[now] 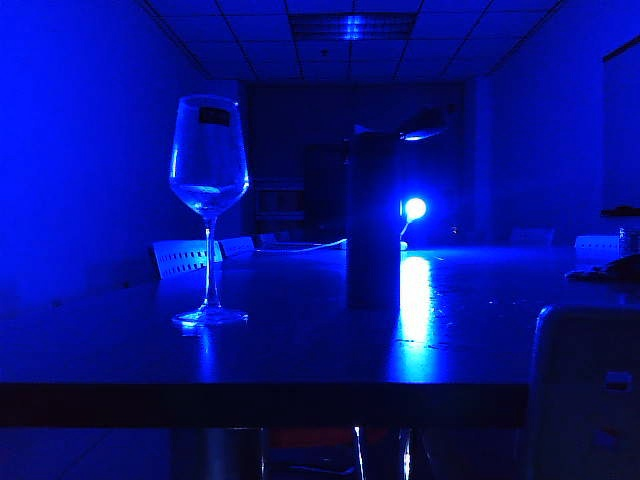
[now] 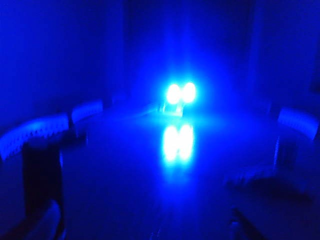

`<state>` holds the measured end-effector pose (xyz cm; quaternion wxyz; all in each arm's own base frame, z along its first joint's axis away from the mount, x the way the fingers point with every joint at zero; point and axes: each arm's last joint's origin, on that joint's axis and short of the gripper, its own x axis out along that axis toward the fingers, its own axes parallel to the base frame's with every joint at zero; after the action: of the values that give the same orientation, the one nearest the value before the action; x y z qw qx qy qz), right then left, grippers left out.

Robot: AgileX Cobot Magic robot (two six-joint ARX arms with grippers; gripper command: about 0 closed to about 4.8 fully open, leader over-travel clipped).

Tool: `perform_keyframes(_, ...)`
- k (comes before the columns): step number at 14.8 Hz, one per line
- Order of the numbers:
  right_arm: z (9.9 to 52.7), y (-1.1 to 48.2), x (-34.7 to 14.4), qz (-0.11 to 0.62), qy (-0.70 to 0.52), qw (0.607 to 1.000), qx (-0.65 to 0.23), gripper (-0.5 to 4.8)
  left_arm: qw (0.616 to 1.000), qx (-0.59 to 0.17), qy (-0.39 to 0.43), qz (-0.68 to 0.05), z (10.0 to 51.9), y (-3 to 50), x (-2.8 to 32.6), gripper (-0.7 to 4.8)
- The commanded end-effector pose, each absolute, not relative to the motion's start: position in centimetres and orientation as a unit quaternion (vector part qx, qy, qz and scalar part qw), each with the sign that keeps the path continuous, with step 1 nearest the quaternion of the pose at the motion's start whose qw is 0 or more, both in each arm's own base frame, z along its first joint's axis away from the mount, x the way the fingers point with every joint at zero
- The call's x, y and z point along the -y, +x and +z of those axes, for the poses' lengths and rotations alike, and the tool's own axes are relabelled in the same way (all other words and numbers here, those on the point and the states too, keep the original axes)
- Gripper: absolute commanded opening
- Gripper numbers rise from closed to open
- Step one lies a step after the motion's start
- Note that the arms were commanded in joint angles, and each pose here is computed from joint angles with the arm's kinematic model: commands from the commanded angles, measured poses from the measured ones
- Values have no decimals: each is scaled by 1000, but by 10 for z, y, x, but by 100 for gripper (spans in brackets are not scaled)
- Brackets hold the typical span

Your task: Pick up the black thermos cup, pour some water from it into the stemmed glass, and then put the thermos cup back on the table.

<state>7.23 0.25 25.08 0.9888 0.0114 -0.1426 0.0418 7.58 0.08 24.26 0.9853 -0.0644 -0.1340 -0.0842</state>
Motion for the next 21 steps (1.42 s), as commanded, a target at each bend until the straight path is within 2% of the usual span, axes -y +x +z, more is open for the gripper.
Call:
perform_keyframes(1,291,71,-4,57,-12,985,161,479,977,157,-75,-124,282,72,2,479)
perform_keyframes(5,358,99,-5,81,-18,984,160,479,971,141,-80,-175,334,92,2,479)
perform_keyframes(8,372,135,-14,137,-7,977,166,479,967,117,-98,-205,341,119,9,479)
perform_keyframes(9,366,151,-23,159,1,976,146,479,967,97,-108,-208,336,129,16,479)
perform_keyframes(11,346,184,-56,188,2,978,94,479,972,60,-68,-218,323,151,43,479)
perform_keyframes(15,290,254,-115,229,19,971,67,479,976,2,-41,-215,294,189,93,479)
perform_keyframes(18,239,291,-134,235,50,970,48,479,974,-21,-21,-226,276,206,107,479)
perform_keyframes(21,211,316,-146,245,46,968,34,479,973,-38,5,-227,265,215,112,479)
